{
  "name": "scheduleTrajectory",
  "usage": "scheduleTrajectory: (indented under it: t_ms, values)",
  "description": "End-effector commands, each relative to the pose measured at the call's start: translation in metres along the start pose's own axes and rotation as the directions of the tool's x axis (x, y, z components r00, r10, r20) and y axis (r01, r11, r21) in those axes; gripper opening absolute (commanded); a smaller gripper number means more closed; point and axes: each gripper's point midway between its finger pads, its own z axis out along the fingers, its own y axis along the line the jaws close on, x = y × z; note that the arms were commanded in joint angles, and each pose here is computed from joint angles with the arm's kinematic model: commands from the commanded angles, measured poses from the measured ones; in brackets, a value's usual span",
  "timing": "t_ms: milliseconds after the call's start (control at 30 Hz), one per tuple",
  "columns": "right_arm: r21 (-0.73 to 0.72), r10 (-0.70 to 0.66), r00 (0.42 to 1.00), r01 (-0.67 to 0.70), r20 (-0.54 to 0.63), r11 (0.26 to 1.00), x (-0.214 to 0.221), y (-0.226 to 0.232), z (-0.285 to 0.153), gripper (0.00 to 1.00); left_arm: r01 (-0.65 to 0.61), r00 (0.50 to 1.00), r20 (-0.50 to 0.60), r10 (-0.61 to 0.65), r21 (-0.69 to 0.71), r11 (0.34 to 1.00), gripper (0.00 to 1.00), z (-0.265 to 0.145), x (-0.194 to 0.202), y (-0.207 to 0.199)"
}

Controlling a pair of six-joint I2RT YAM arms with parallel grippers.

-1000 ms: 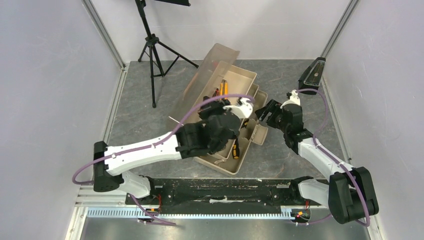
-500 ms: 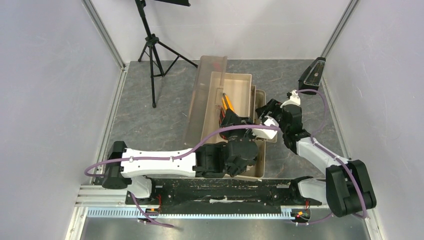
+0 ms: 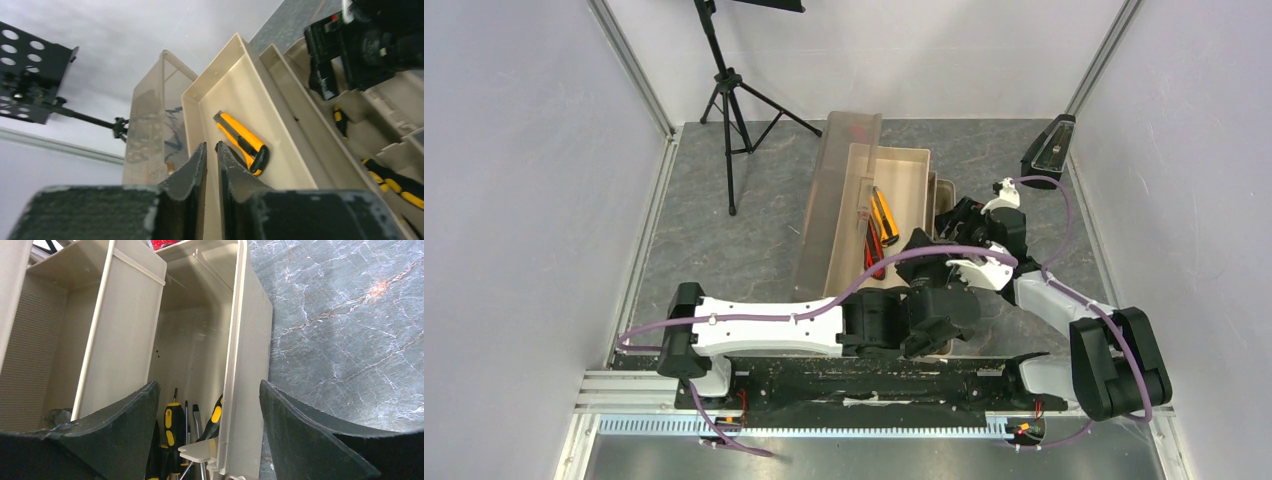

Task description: Pack the tool kit

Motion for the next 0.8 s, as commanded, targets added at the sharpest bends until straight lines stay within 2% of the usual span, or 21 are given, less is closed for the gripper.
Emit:
scheduleTrajectory:
  t_ms: [0,100,233,367,500,600,767]
  values:
    - [-0.029,-0.012,0.999,0.011,-0.047,1.000,0.011,0.004,0.002,0.75,0.244,0.968,0.019,-0.250,0.145,0.959,0.23,-0.010,-0.023,-0.001]
    - [-0.037,-0.029,0.998,0.027,-0.048,0.999,0.009,0.006,0.002,0.75,0.345,0.935,0.017,-0.354,0.188,0.920,0.33,-0.017,-0.035,0.017]
    - [-0.035,-0.062,0.997,0.061,-0.037,0.998,0.003,0.007,0.001,0.75,0.497,0.861,0.009,-0.509,0.203,0.844,0.48,-0.014,-0.039,0.078]
    - [-0.045,-0.093,0.995,0.091,-0.036,0.995,-0.004,0.012,0.001,0.76,0.657,0.752,-0.083,-0.654,0.185,0.731,0.57,0.014,0.001,0.126]
    - [-0.053,-0.120,0.992,0.118,-0.027,0.992,-0.013,0.017,0.000,0.76,0.796,0.606,-0.155,-0.780,0.130,0.592,0.62,0.036,0.061,0.158]
    - [-0.054,-0.147,0.989,0.146,-0.014,0.988,-0.023,0.022,0.000,0.77,0.848,0.531,-0.156,-0.833,0.094,0.522,0.66,0.040,0.092,0.170]
    - [-0.033,-0.193,0.980,0.194,0.040,0.980,-0.057,0.031,-0.005,0.79,0.915,0.403,-0.255,-0.879,0.130,0.382,0.71,0.054,0.122,0.142]
